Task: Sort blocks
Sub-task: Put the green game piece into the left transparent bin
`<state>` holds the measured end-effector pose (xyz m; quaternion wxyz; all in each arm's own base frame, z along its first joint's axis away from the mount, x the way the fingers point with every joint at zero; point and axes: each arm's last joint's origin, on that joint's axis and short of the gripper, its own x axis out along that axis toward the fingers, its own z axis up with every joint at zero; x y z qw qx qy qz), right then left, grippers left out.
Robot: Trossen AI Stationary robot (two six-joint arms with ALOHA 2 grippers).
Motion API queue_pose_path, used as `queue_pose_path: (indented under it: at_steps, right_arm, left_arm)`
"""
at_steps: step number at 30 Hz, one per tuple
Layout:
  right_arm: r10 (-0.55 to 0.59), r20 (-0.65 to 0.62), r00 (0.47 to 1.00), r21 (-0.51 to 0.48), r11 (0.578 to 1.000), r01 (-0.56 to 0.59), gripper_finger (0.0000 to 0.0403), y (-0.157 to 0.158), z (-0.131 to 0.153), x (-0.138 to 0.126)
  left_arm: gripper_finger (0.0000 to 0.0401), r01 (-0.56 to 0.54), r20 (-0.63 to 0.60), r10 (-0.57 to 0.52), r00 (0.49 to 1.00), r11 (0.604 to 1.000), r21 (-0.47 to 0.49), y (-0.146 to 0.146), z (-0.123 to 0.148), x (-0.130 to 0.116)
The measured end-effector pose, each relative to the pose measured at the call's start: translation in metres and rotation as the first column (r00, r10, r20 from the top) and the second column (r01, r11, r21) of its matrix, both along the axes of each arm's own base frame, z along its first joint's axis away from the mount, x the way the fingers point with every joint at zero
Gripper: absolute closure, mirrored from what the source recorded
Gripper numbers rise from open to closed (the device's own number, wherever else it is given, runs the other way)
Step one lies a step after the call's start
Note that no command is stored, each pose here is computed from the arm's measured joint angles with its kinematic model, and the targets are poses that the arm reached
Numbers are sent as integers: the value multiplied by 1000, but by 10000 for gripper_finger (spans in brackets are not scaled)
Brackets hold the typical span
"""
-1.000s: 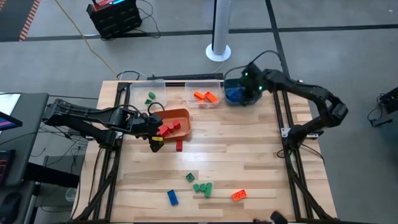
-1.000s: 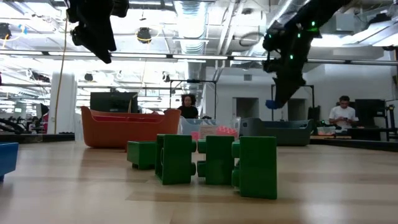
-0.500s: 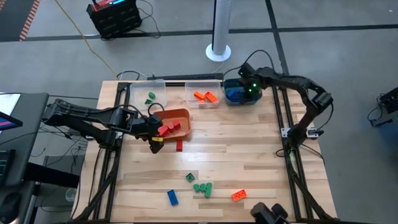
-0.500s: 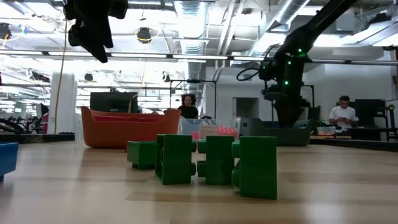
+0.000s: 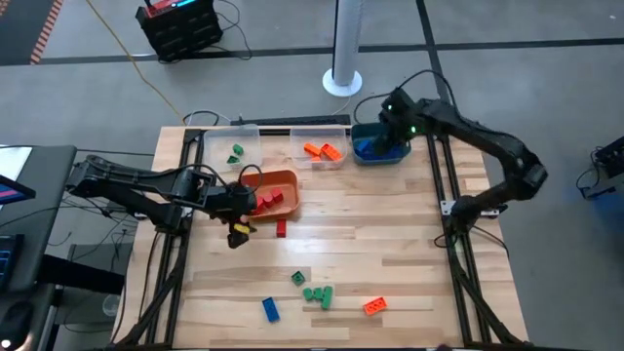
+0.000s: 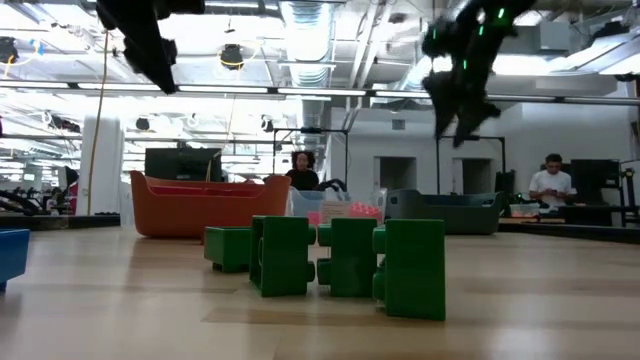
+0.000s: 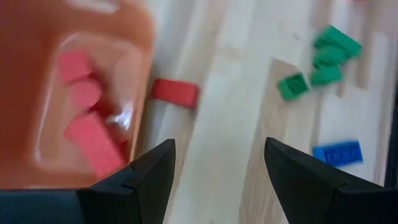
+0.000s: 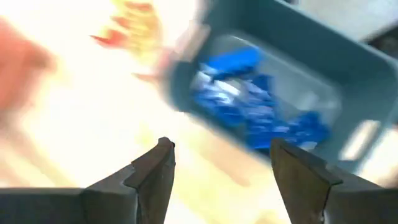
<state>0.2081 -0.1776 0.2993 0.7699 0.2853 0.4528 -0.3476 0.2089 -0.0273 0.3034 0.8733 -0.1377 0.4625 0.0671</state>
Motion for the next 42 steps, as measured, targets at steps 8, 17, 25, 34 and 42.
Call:
queue_pose_path:
  at_steps: [8, 17, 25, 34, 42]
  right_arm:
    - [34, 171, 985, 52, 998, -43, 138, 92, 25, 32]
    - [120, 193, 974, -10, 993, -120, 138, 187, 16, 47]
    - [295, 131, 946, -19, 955, -296, 138, 243, 4, 40]
    - [413, 13, 911, -179, 897, -404, 138, 262, -3, 33]
    - [434, 13, 901, -208, 882, -422, 138, 268, -2, 31]
  left_arm:
    - [162, 298, 117, -311, 943, 948, 113, -11, 7, 8]
    - [162, 211, 148, -205, 968, 977, -23, -14, 9, 9]
    - [162, -6, 191, 65, 979, 956, -292, -24, 16, 14]
    - [162, -260, 89, 325, 941, 867, -426, -66, -1, 24]
    - [174, -131, 133, 184, 974, 934, -333, -109, -49, 69]
